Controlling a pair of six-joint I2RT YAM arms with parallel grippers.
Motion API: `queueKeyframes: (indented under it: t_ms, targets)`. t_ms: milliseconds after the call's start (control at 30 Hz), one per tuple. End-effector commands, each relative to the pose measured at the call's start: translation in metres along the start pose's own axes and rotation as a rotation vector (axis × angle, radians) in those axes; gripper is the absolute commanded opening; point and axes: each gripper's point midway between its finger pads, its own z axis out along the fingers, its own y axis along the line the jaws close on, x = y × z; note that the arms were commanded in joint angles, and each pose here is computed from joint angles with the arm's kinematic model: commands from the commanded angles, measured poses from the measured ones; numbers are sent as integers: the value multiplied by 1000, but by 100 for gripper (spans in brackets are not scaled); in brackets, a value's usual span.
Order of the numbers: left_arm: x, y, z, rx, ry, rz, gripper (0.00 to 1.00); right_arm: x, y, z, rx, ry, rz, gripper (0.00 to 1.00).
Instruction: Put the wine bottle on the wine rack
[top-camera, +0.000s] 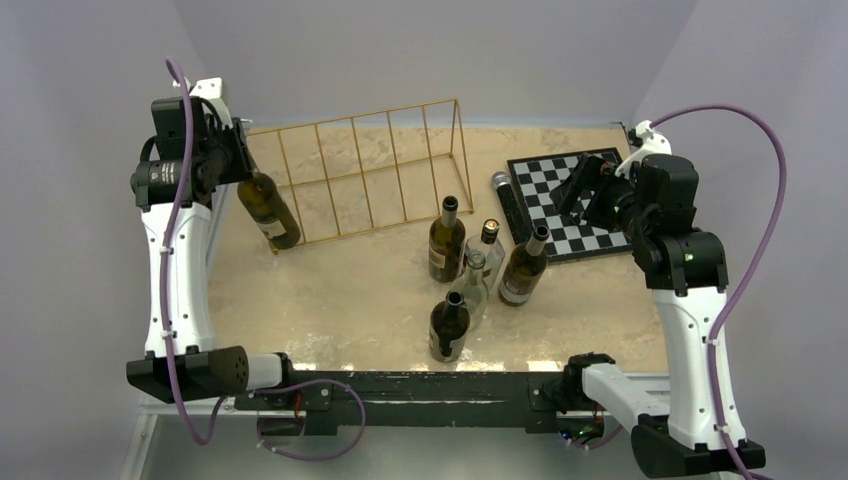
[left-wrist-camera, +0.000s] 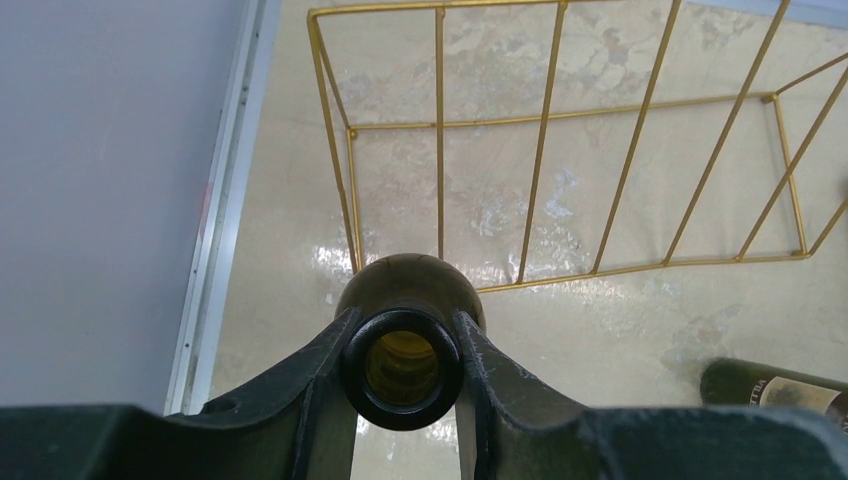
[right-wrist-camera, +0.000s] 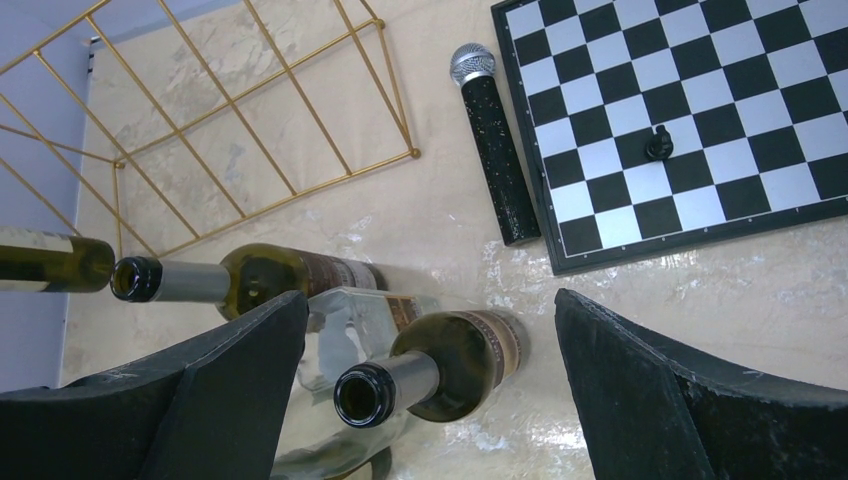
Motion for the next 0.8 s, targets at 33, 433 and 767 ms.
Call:
queueKeyframes:
  t_ms: [33, 433, 767]
  targets:
    - [-22, 4, -2, -18, -90, -16, 0, -5, 4, -2, -21, -29, 11, 99]
    - [-4, 16, 30, -83, -18, -38, 0, -7, 2, -4, -11, -35, 12, 99]
    - [-7, 18, 51, -95, -13, -43, 0, -8, 0, -4, 1, -44, 13, 99]
